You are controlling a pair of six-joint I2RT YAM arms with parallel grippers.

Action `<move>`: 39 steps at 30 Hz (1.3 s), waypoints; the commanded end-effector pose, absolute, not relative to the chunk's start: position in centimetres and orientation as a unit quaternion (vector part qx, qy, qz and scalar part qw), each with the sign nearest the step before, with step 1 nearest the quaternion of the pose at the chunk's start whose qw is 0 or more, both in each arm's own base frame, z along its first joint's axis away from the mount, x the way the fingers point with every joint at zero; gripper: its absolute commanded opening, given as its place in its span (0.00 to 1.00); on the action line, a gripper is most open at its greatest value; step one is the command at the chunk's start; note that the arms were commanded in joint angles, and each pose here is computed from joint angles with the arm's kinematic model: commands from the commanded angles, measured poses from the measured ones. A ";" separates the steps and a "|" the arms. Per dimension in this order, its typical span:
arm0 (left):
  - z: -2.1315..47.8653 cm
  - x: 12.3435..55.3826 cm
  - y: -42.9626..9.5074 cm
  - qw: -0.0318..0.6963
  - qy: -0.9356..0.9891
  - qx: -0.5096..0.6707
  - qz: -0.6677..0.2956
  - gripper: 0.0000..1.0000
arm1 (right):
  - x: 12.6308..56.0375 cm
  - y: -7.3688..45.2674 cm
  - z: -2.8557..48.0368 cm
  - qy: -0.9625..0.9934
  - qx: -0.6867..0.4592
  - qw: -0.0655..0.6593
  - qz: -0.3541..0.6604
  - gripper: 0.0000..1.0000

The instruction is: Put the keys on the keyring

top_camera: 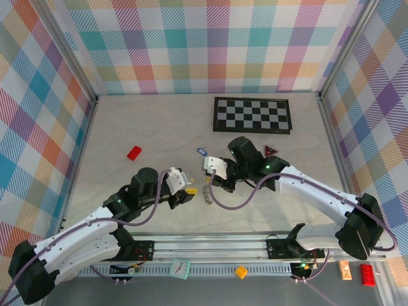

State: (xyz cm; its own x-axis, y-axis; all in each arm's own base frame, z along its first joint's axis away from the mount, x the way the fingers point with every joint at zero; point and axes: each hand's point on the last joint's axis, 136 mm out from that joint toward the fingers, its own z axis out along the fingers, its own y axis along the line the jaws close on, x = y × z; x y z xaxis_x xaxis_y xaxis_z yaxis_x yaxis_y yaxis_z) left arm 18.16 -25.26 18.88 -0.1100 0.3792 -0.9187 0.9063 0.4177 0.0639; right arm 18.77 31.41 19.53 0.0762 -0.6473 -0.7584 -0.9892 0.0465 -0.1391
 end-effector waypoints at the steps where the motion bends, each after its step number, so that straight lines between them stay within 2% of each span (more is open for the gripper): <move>1: 20.7 19.1 -26.2 0.494 0.691 0.443 -0.287 0.36 | 18.3 31.8 20.4 0.612 -0.671 0.346 0.237 0.00; 10: 20.2 19.4 -27.3 0.491 0.683 0.450 -0.299 0.31 | 18.0 32.2 19.9 0.605 -0.689 0.326 0.229 0.00; 22: 19.8 19.0 -27.9 0.485 0.669 0.470 -0.310 0.19 | 17.7 32.7 20.1 0.601 -0.691 0.322 0.241 0.00; 26: 19.6 18.9 -28.1 0.480 0.667 0.476 -0.313 0.17 | 17.6 32.9 20.3 0.602 -0.687 0.322 0.249 0.00; 33: 19.8 18.6 -28.4 0.483 0.655 0.482 -0.326 0.09 | 17.3 33.2 20.5 0.602 -0.682 0.322 0.262 0.00; 37: 19.8 18.4 -28.7 0.479 0.648 0.487 -0.337 0.00 | 17.2 33.3 20.6 0.603 -0.678 0.322 0.270 0.00; 39: 19.7 18.2 -28.7 0.478 0.645 0.490 -0.341 0.00 | 17.4 33.3 20.8 0.606 -0.668 0.332 0.275 0.00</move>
